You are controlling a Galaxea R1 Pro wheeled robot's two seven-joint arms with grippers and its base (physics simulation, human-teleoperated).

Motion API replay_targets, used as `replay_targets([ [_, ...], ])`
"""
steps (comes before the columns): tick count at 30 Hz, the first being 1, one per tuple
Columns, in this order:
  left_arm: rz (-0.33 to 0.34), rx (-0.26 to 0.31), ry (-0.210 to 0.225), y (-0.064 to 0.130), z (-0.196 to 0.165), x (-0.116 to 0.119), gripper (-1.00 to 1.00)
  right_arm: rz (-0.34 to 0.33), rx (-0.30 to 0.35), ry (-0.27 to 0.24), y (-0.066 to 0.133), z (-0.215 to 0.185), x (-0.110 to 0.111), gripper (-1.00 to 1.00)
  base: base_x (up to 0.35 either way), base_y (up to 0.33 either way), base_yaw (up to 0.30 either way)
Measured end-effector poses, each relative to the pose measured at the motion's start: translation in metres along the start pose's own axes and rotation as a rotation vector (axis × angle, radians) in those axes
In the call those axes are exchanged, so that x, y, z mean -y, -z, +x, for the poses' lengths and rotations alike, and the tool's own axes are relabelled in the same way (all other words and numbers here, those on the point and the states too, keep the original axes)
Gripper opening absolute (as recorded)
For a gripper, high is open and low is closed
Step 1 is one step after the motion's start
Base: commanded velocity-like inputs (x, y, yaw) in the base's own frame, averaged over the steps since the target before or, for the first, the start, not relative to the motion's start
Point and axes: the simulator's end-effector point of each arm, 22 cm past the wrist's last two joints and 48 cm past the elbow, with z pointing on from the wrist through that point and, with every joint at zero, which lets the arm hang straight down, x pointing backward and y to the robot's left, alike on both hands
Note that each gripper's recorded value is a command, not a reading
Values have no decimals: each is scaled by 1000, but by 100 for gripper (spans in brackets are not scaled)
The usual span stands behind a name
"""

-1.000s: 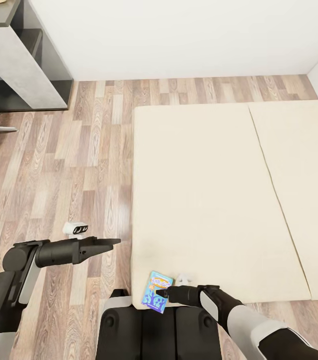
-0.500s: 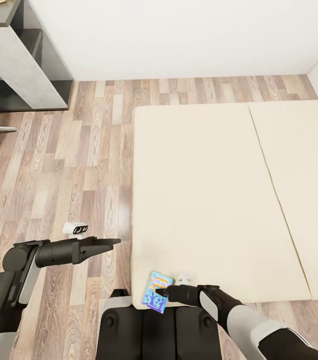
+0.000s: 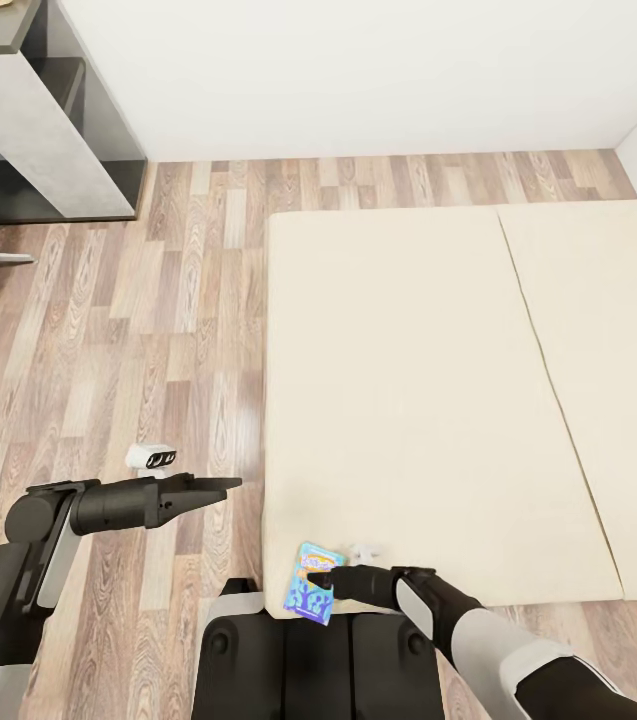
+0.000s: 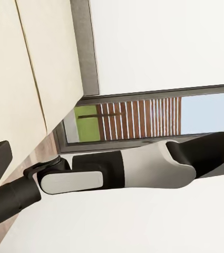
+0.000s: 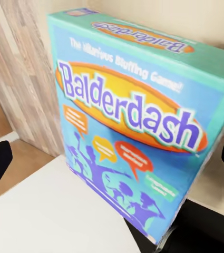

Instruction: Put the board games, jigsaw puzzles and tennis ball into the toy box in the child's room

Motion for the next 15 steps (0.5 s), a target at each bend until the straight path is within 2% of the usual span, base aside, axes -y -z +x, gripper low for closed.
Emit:
replay_targets([
  [5, 0, 0, 0, 0, 0, 0, 100, -13, 25, 19, 0, -13, -6, 100, 0, 0, 0],
  [15, -3, 0, 0, 1, 0, -1, 100, -29, 35, 24, -4, -22, -19, 100, 0, 0, 0],
])
